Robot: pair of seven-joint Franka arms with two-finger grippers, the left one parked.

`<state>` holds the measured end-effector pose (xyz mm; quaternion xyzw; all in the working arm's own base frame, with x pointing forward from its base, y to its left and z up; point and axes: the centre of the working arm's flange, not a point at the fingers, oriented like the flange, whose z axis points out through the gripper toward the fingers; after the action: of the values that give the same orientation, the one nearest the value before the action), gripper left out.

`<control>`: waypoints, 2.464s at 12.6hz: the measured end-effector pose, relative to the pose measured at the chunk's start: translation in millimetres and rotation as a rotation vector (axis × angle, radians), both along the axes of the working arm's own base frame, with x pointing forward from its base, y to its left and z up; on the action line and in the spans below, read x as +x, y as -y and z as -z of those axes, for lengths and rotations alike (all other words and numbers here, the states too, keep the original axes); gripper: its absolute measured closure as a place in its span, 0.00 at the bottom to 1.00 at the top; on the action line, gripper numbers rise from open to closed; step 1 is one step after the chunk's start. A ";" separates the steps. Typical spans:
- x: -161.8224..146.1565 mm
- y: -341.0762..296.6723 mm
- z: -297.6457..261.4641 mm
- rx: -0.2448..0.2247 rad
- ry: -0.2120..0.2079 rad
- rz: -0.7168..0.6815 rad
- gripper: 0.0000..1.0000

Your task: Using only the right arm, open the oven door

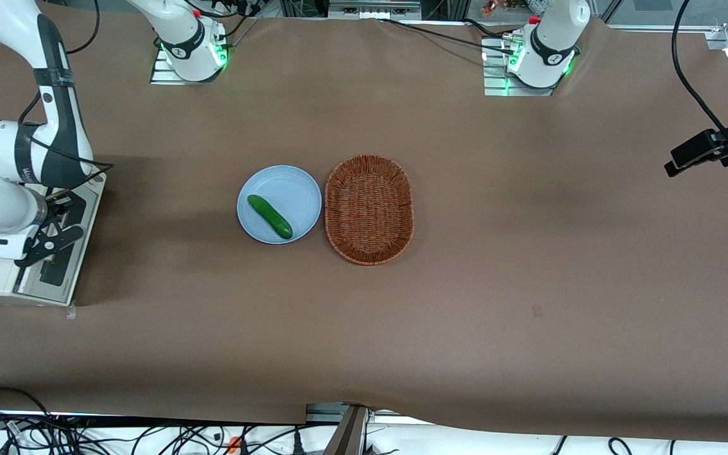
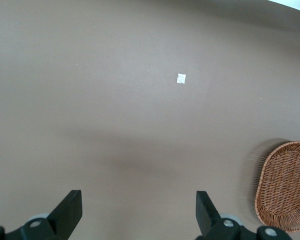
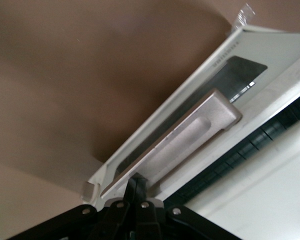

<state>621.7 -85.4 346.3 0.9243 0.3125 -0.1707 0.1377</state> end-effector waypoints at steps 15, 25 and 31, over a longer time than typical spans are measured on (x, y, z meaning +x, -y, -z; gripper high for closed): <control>11.9 -51.0 62.8 0.213 0.031 0.113 0.99; 16.6 -48.5 138.5 0.335 0.032 0.290 0.99; 12.1 -37.5 158.5 0.358 0.025 0.457 0.99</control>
<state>633.8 -47.8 187.7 0.9823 0.1196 -0.1282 -0.0658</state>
